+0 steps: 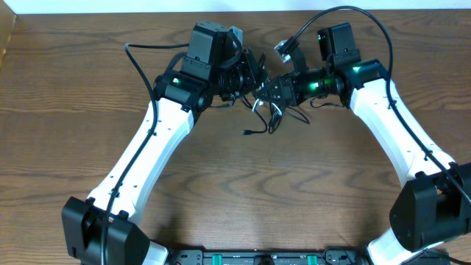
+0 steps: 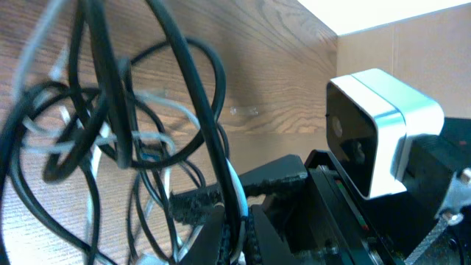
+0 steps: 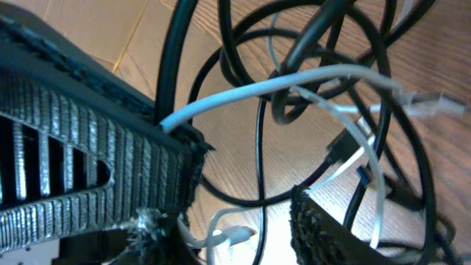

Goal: Untangle cables

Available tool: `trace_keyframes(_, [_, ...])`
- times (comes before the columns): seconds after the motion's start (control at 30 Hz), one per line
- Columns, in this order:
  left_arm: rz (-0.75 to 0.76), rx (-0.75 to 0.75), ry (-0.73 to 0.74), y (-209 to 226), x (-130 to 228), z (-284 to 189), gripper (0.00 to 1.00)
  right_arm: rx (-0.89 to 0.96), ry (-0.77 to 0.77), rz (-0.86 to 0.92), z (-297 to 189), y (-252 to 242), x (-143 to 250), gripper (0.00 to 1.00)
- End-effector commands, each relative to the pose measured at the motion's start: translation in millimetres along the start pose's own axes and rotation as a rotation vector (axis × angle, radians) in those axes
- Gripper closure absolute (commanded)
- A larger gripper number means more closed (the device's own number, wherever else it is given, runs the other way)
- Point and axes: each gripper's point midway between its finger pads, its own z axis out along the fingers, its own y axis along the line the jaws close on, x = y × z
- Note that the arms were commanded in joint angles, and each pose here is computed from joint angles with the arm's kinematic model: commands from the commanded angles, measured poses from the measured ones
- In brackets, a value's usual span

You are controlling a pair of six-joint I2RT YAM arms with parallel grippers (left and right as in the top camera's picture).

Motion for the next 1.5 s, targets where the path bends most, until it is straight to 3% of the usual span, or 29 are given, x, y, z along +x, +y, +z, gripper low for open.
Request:
trace_keyframes(0.0, [0.002,0.061,0.016,-15.9,1.5,-11.1,0.92,0.026,-0.014,-0.011,-3.0,-2.1,-2.9,0.7])
trace_keyframes(0.37, [0.005,0.032,0.002,-2.8,-6.5,-16.4,0.92,0.023,-0.024,-0.004,-6.4,-4.4,-4.9,0.99])
trace_keyframes(0.7, [-0.01,-0.128,-0.013,42.3,-12.2,-27.2,0.92,0.001,-0.112,0.165,-48.0,-33.7,-16.4,0.99])
trace_keyframes(1.47, [0.045,-0.143,0.057,45.4,3.8,0.1,0.92,-0.009,-0.101,0.364,-56.5,-39.5,-8.9,0.99])
